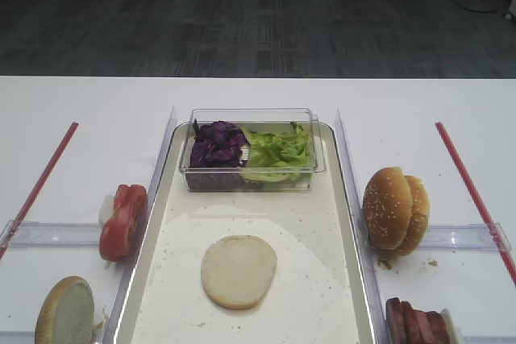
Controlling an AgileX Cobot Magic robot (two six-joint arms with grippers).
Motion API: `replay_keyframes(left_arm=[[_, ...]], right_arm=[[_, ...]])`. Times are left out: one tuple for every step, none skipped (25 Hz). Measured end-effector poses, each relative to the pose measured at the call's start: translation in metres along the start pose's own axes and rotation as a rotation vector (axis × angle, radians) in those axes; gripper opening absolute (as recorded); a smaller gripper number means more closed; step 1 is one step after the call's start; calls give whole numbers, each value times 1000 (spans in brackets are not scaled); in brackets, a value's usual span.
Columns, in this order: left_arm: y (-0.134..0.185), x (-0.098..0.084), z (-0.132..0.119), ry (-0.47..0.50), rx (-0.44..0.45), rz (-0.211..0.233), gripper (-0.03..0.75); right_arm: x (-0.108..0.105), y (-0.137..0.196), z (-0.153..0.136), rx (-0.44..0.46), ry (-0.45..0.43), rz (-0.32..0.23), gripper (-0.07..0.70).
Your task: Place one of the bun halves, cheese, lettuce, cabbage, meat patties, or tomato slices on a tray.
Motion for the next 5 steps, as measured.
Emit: replay_keyframes(left_arm=[[0, 0, 0, 0, 0, 0, 524], [0, 0, 0, 0, 0, 0, 524], [0, 0, 0, 0, 0, 0, 524], [0, 0, 0, 0, 0, 0, 524], [0, 0, 0, 0, 0, 0, 524]], right_arm=[[0, 0, 0, 0, 0, 0, 676], [0, 0, 0, 0, 0, 0, 676], [0, 0, 0, 0, 0, 0, 676], [0, 0, 0, 0, 0, 0, 676], [0, 0, 0, 0, 0, 0, 676]])
Point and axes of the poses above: a point on each arm's last joint axis where the gripper is mounted, z pointing back along that axis away from the gripper, x along the wrist's bending axis when the last joint is at zero, y = z × x, the point moved 6 cm from there along -z, pointing out along that axis toward the gripper, and after that the axes turned 1 degree about -z, right-handed, at the moved point
